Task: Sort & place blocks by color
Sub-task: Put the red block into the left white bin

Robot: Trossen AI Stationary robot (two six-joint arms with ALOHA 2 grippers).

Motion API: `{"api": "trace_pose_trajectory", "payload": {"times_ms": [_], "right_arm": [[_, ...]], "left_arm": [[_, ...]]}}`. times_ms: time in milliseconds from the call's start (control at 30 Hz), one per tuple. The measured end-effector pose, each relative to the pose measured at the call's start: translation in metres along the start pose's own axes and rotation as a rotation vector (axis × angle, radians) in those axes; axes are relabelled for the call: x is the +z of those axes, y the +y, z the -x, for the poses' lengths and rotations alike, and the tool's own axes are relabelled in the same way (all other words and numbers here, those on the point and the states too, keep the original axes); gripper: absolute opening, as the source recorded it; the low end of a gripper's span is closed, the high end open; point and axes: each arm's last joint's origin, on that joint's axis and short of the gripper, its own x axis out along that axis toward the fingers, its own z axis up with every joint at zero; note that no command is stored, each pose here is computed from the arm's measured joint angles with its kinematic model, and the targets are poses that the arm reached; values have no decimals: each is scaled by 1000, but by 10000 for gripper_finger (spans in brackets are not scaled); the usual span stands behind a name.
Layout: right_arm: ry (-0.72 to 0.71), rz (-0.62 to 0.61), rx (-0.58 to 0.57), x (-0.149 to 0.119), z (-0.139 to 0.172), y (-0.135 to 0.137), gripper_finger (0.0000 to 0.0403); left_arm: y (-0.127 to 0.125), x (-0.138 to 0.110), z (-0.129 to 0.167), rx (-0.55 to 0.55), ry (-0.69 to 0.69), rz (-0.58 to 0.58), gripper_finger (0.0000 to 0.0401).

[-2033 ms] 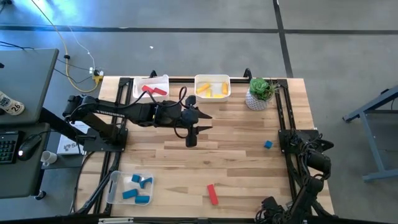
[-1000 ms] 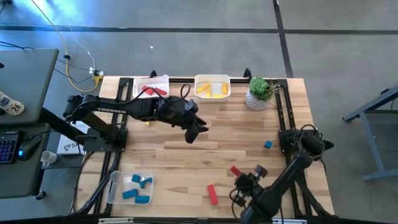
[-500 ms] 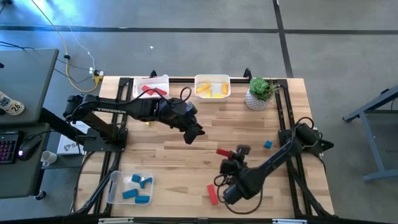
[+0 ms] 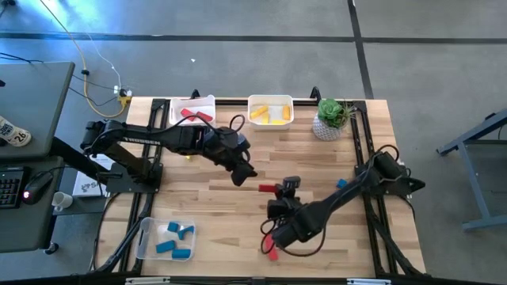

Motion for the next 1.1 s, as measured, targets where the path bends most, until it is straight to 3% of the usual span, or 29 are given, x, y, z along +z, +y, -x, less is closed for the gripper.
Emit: {"api": "trace_pose_trajectory", "payload": {"times_ms": [367, 767, 1100], "right_arm": [[-121, 4, -27, 15, 10, -30, 71], [-185, 45, -45, 30, 2, -36, 71], [-158, 6, -71, 33, -11, -47, 71]], "left_arm": [[-4, -5, 0, -74, 86, 25, 156], [-5, -6, -1, -38, 55, 33, 156], [-4, -6, -1, -25, 47, 34, 156]]}}
